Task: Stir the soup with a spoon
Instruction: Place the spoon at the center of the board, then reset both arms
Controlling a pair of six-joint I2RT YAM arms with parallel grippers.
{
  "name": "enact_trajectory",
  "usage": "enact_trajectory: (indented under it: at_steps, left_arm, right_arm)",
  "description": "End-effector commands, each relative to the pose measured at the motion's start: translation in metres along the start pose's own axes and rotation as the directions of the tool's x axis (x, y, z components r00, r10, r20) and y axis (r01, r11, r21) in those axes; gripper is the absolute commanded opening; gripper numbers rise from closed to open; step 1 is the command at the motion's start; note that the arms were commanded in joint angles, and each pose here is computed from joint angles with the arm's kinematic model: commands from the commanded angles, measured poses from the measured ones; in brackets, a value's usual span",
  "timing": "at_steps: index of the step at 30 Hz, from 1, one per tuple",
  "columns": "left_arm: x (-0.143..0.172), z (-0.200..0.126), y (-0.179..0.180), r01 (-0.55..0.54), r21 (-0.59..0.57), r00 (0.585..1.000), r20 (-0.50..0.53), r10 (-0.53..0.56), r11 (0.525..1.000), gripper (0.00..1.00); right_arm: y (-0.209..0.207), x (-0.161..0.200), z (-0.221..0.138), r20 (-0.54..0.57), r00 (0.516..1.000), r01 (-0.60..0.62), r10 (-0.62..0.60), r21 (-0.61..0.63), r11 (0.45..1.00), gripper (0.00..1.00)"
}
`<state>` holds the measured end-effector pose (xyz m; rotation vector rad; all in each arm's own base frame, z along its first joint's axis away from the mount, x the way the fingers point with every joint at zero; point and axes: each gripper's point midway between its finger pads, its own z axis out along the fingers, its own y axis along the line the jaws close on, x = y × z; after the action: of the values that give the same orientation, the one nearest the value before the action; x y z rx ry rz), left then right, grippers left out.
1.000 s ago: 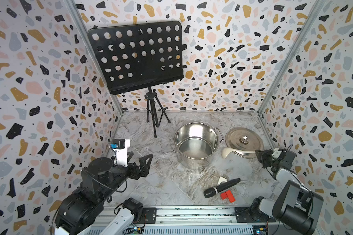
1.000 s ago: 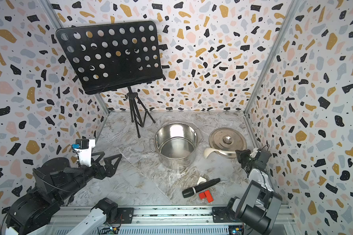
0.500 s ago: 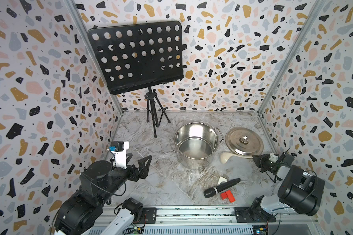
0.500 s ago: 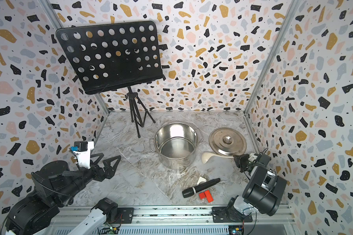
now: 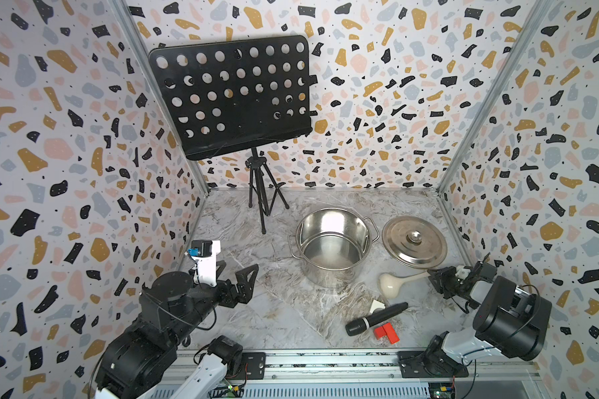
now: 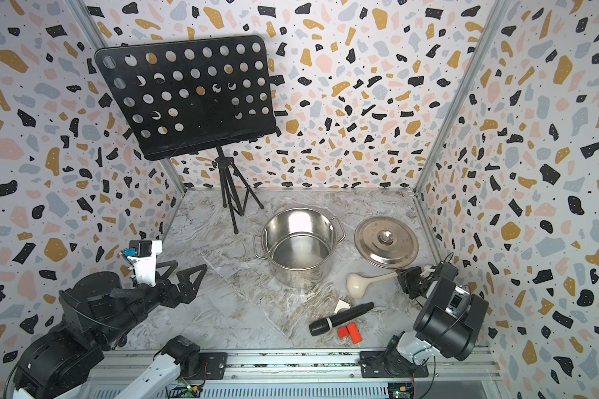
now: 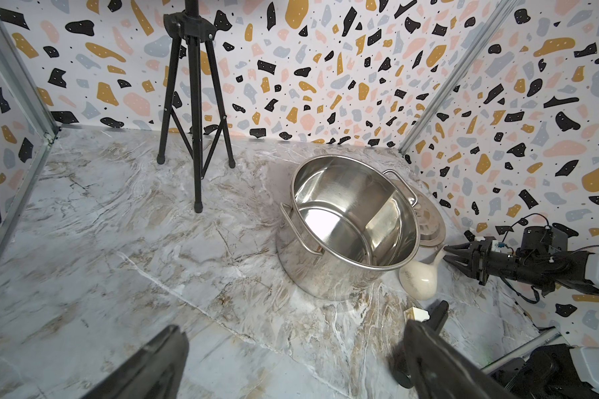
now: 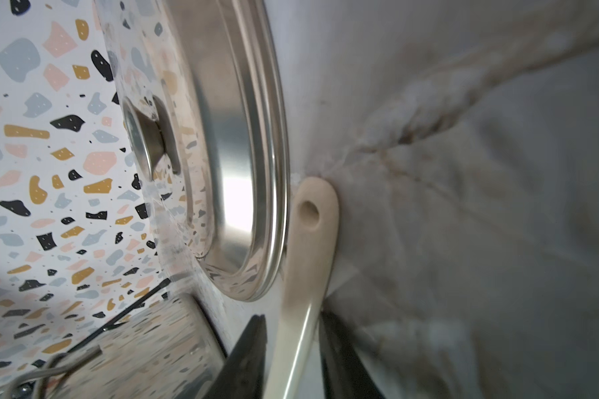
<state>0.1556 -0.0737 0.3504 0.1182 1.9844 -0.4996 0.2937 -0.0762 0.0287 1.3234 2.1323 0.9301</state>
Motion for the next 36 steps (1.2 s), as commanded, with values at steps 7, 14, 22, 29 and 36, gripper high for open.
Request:
enact_trajectory:
  at_steps: [7,14,22,29,36]
  left_arm:
    - [-0.007,0.009,0.001,-0.004,-0.024,1.000,-0.006,0.004,1.000,1.00]
    - [-0.012,0.029,0.011,-0.077,-0.099,0.997,-0.039,0.074,0.992,0.99]
    - [0.020,0.084,0.053,-0.222,-0.287,0.969,-0.168,0.179,0.932,1.00]
    - [0.068,0.149,0.110,-0.215,-0.408,0.962,-0.246,0.120,0.887,0.99]
    - [0.095,0.186,0.165,-0.241,-0.496,0.963,-0.230,0.142,0.834,0.99]
  right_arm:
    - [-0.002,-0.040,-0.053,0.123,0.986,0.074,-0.111,0.273,0.959,0.51]
    - [0.060,-0.086,-0.103,0.253,0.902,0.228,-0.351,0.412,0.882,0.64]
    - [0.193,-0.067,-0.066,0.235,0.617,0.645,-0.751,0.396,0.654,0.88]
    - [0.216,-0.003,-0.012,0.238,0.304,0.881,-0.922,0.298,0.367,1.00]
    - [0.194,0.032,-0.004,0.413,0.108,0.956,-0.904,0.207,0.209,1.00]
